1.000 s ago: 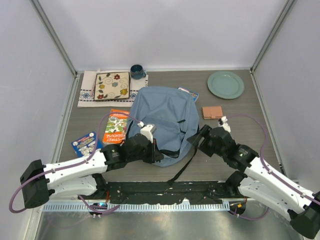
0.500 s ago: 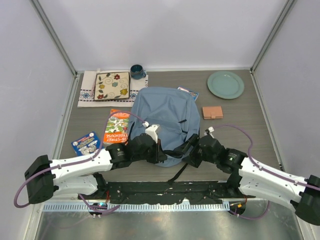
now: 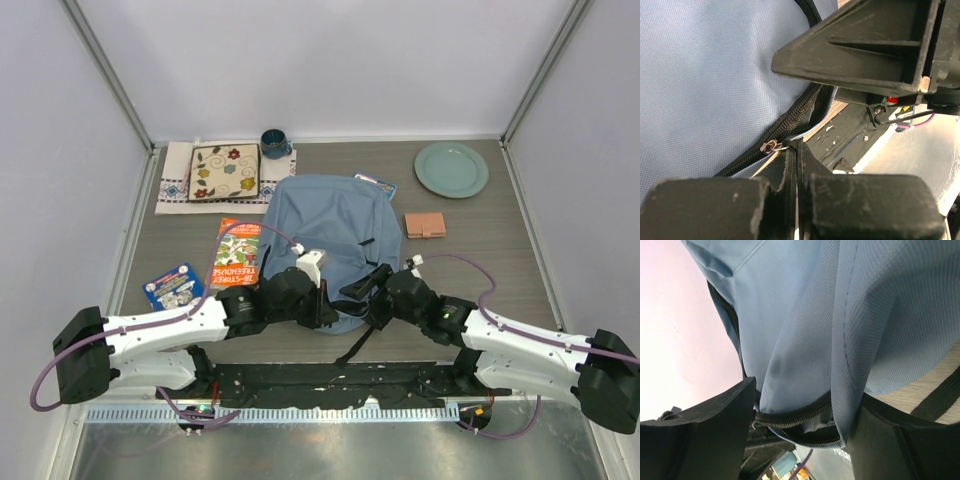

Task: Pack the student bag
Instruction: Unzip the student bag at the center of the board.

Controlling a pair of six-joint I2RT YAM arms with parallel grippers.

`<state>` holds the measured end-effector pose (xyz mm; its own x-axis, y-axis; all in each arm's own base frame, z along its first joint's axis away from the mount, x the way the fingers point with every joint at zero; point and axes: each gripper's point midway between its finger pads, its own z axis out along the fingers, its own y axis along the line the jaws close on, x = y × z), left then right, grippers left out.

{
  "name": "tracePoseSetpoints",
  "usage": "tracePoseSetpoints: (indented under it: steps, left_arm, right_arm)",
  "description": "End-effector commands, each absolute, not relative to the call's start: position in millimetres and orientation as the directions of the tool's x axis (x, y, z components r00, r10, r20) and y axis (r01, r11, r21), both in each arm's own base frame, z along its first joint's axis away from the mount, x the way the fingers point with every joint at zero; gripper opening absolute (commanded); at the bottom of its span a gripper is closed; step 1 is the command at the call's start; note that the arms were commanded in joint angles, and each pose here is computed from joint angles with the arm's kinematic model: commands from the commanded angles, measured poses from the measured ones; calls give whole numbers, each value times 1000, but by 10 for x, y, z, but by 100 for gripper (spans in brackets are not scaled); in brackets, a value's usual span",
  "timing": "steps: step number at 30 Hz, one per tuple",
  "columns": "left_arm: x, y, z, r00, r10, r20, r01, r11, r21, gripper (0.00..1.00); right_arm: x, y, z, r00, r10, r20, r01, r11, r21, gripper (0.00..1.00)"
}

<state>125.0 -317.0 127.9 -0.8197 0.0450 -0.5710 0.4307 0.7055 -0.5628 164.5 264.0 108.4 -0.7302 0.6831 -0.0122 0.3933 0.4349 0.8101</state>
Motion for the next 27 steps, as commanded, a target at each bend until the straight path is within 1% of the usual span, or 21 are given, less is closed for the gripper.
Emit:
tracePoseSetpoints:
  steps: [1,2,3,5,6,7,8,9,11,13,14,15,16,17,18,20,22,23,26,27]
  left_arm:
    - [1245,-3336,1571,-784,25,-620,493,632,-598,0]
    - [1239,-3328,1564,-784,28,-620,495,632,-597,0]
    - [1225,-3312,1550,-785,32,-618,494,634,-595,0]
    - [1240,-3268,1537,-783,27,-622,487,648,-585,0]
    - [1243,-3207,1482,-786,35,-617,476,670,-570,0]
    - [1246,-3163,1497,-784,31,-620,472,679,-563,0]
    - [1249,-3115,1473,-784,36,-620,465,695,-548,0]
    - [1268,-2993,1397,-784,46,-619,446,736,-510,0]
    - [1271,-2848,1387,-775,49,-630,436,762,-478,0]
    - [1321,-2590,1282,-765,57,-641,396,827,-398,0]
    - [1326,-2489,1306,-756,50,-653,386,839,-383,0]
    - [1314,-2339,1239,-761,69,-645,367,866,-340,0]
    - [1360,-2208,1208,-746,69,-662,345,891,-296,0]
    - [1342,-2076,1191,-745,75,-662,331,904,-271,0]
    - [1348,-1983,1147,-744,75,-664,315,916,-249,0]
    - [1350,-1865,1094,-747,68,-661,286,931,-228,0]
    - [1331,-1820,1049,-753,57,-655,272,934,-231,0]
    - [1325,-1829,1046,-756,53,-652,270,933,-237,0]
    - [1306,-1932,1037,-768,39,-640,277,920,-277,0]
    - [1299,-1978,1026,-771,39,-636,286,913,-290,0]
  right_arm:
    - [1825,2711,1292,-681,732,-2,366,343,865,65]
    - [1825,2702,1278,-680,733,-6,365,345,864,55]
    - [1865,2666,1302,-667,745,-27,350,346,871,39]
    - [1896,2617,1324,-650,759,-46,337,342,877,26]
    - [1913,2590,1338,-642,765,-54,332,341,879,11]
    - [1967,2515,1367,-619,782,-78,320,341,884,3]
    - [1985,2472,1357,-610,787,-90,320,350,881,1]
    - [1998,2418,1337,-604,789,-109,323,367,872,1]
    - [2076,2299,1334,-585,794,-163,313,407,858,1]
    - [2101,2228,1292,-590,781,-205,310,454,836,1]
    - [2161,2174,1299,-590,770,-243,296,486,822,1]
    - [2162,2139,1259,-598,757,-264,300,517,802,1]
    - [2187,2109,1253,-599,749,-283,297,536,790,1]
    - [2214,2099,1279,-611,722,-323,270,574,773,1]
    - [2244,2031,1247,-607,717,-341,284,597,750,1]
    - [2295,1977,1275,-612,682,-400,258,650,714,1]
    - [2375,1931,1338,-602,670,-434,248,674,696,1]
    - [2384,1917,1310,-620,636,-460,233,709,666,1]
    - [2478,1915,1416,-620,608,-497,205,736,645,1]
    - [2491,1938,1376,-644,572,-508,185,761,622,1]
